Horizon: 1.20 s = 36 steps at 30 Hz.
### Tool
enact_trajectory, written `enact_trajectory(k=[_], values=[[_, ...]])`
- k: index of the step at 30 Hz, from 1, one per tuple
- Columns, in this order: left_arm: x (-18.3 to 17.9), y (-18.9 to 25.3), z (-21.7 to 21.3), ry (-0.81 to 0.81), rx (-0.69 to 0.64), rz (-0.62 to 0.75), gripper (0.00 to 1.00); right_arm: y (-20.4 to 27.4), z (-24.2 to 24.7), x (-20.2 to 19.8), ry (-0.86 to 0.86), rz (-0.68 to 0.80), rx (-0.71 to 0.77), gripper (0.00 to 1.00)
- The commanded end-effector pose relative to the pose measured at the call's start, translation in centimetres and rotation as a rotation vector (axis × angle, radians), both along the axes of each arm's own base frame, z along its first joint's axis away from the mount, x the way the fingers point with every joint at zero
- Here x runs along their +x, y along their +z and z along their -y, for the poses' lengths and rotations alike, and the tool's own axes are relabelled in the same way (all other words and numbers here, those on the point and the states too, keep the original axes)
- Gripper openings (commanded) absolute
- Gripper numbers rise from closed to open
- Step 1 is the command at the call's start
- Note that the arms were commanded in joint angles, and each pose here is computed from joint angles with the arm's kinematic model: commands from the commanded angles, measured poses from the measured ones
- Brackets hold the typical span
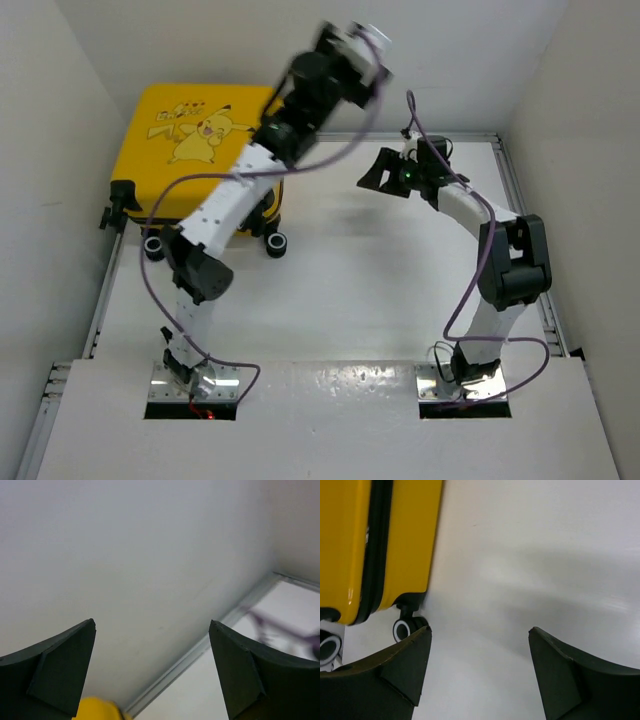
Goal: Pack the luggage
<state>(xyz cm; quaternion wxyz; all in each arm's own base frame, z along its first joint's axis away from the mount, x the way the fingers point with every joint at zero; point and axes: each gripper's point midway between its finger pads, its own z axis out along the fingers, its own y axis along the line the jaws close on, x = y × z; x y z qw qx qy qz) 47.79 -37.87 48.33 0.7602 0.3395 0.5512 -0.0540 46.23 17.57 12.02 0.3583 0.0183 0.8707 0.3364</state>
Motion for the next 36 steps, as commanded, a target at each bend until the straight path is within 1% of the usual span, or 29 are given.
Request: enact_trajectory(k=[1,2,3,4,5,6,7,8,9,10,11,12,13,14,15,17,19,20,21,24,26,28,30,31,32,34,35,36], values=[[2.8,10.2,-23.5,0.503,-0.397,0.06,0.95,4.7,-2.4,-1.3,0.125,0.16,0.002,0.77],[2.4,9.5,-27.8,0.589,-0.409,0.017,0.94,5.1,-3.4,-1.8,0.178,0.183,-0.002,0.79],[2.7,8.4,-30.9,0.627,-0.451,-0.029,0.94,4.9,-4.3,-2.5,0.223,0.19,-0.018,0.79],[3.5,6.0,-37.9,0.758,-0.429,-0.074,0.94,5.4,-5.1,-2.5,0.259,0.218,-0.03,0.8],[3.1,4.8,-40.9,0.814,-0.418,-0.104,0.94,6.1,-5.8,-2.4,0.278,0.242,-0.029,0.8],[1.5,4.2,-46.0,0.875,-0.397,-0.13,0.94,5.9,-7.2,-3.1,0.321,0.231,-0.034,0.8],[1.0,3.2,-47.8,0.885,-0.353,-0.156,0.94,5.4,-7.7,-3.1,0.33,0.216,-0.031,0.8],[0.9,0.8,-49.6,0.903,-0.299,-0.214,0.94,4.8,-8.1,-2.9,0.331,0.202,-0.029,0.8],[0.2,-0.6,-51.4,0.936,-0.255,-0.251,0.94,5.9,-9.0,-2.3,0.342,0.229,-0.021,0.8],[-0.1,-2.1,-53.0,0.963,-0.25,-0.288,0.94,5.9,-9.3,-2.1,0.338,0.219,-0.015,0.8],[-0.3,-3.9,-55.8,0.971,-0.236,-0.34,0.88,6.0,-10.0,-0.9,0.338,0.216,-0.002,0.8],[-0.6,-6.3,-57.1,0.979,-0.231,-0.431,0.84,6.0,-10.3,-0.7,0.334,0.201,0.006,0.8],[-0.2,-9.7,-59.4,0.957,-0.272,-0.524,0.81,5.7,-10.4,-0.5,0.327,0.177,0.012,0.8],[-0.2,-10.4,-60.3,0.942,-0.292,-0.554,0.77,5.4,-10.8,0.2,0.33,0.172,0.014,0.8],[-0.3,-12.3,-60.7,0.92,-0.303,-0.616,0.71,6.1,-11.0,0.7,0.329,0.189,0.015,0.8],[0.3,-14.7,-60.8,0.871,-0.26,-0.678,0.66,5.8,-11.1,1.2,0.328,0.18,0.007,0.8],[1.5,-19.0,-60.9,0.849,-0.236,-0.776,0.66,5.5,-10.7,1.6,0.317,0.175,-0.003,0.8],[2.1,-19.7,-61.2,0.848,-0.237,-0.786,0.65,5.4,-10.7,1.6,0.316,0.173,-0.006,0.8],[2.7,-22.2,-61.7,0.856,-0.238,-0.838,0.63,5.1,-10.3,1.8,0.306,0.162,-0.012,0.8],[3.8,-25.4,-63.2,0.896,-0.22,-0.872,0.63,4.2,-9.2,1.8,0.277,0.135,-0.031,0.8],[4.4,-27.1,-63.5,0.893,-0.21,-0.891,0.63,3.6,-8.4,1.6,0.255,0.119,-0.042,0.8],[5.3,-29.8,-63.4,0.893,-0.149,-0.923,0.63,3.3,-7.7,1.7,0.246,0.111,-0.051,0.8],[6.0,-31.4,-62.8,0.874,-0.129,-0.942,0.63,3.1,-7.3,1.5,0.239,0.101,-0.06,0.8],[6.2,-32.5,-62.5,0.838,-0.111,-0.96,0.63,2.9,-7.1,1.5,0.238,0.1,-0.065,0.8],[6.4,-33.8,-61.1,0.755,-0.124,-0.982,0.61,2.9,-6.8,1.3,0.237,0.097,-0.076,0.8],[6.6,-35.2,-59.6,0.67,-0.097,-0.993,0.6,3.1,-6.2,1.5,0.231,0.101,-0.082,0.8],[6.8,-35.1,-57.5,0.568,-0.101,-0.986,0.6,2.8,-5.9,1.4,0.228,0.091,-0.087,0.8],[6.2,-36.9,-56.0,0.516,-0.104,-1.013,0.59,2.6,-5.2,1.3,0.215,0.083,-0.09,0.8]])
